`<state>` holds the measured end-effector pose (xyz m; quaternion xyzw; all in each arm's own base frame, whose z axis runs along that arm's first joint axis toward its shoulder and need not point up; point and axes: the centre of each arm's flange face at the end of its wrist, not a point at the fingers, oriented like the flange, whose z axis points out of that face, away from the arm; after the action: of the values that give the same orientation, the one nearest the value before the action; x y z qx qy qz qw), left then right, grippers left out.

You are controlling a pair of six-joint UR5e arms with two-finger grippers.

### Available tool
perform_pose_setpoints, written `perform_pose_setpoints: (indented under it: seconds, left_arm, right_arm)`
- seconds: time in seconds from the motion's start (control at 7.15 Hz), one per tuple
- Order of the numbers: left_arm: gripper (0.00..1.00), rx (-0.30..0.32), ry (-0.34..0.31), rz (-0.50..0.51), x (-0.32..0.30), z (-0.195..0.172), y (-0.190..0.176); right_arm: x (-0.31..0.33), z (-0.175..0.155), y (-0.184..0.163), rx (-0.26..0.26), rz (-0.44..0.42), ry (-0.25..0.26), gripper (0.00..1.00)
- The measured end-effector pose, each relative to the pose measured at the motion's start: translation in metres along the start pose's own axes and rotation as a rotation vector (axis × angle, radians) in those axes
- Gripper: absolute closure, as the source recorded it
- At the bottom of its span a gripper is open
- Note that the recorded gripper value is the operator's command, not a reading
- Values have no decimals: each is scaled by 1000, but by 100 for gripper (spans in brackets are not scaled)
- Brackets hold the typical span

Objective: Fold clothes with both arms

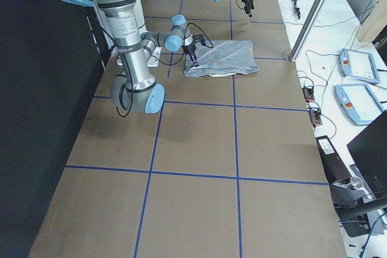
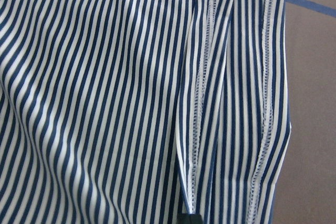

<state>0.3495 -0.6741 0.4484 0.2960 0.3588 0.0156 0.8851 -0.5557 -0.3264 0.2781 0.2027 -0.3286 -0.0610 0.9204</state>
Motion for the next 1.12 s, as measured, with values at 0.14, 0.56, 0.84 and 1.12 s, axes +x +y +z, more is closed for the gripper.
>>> perform_pose_setpoints:
  seconds: [0.14, 0.56, 0.84, 1.12]
  left_arm:
    - [0, 0, 0, -1, 0, 0, 0]
    - [0, -1, 0, -5, 1, 0, 1]
    - [0, -1, 0, -5, 1, 0, 1]
    - [0, 1, 3, -5, 2, -1, 0]
  right_arm:
    - [5, -5, -2, 4, 4, -4, 100]
    - [45, -3, 16, -7, 12, 32, 100]
    - [59, 5, 27, -18, 14, 59, 1]
    - [56, 6, 28, -20, 11, 55, 0]
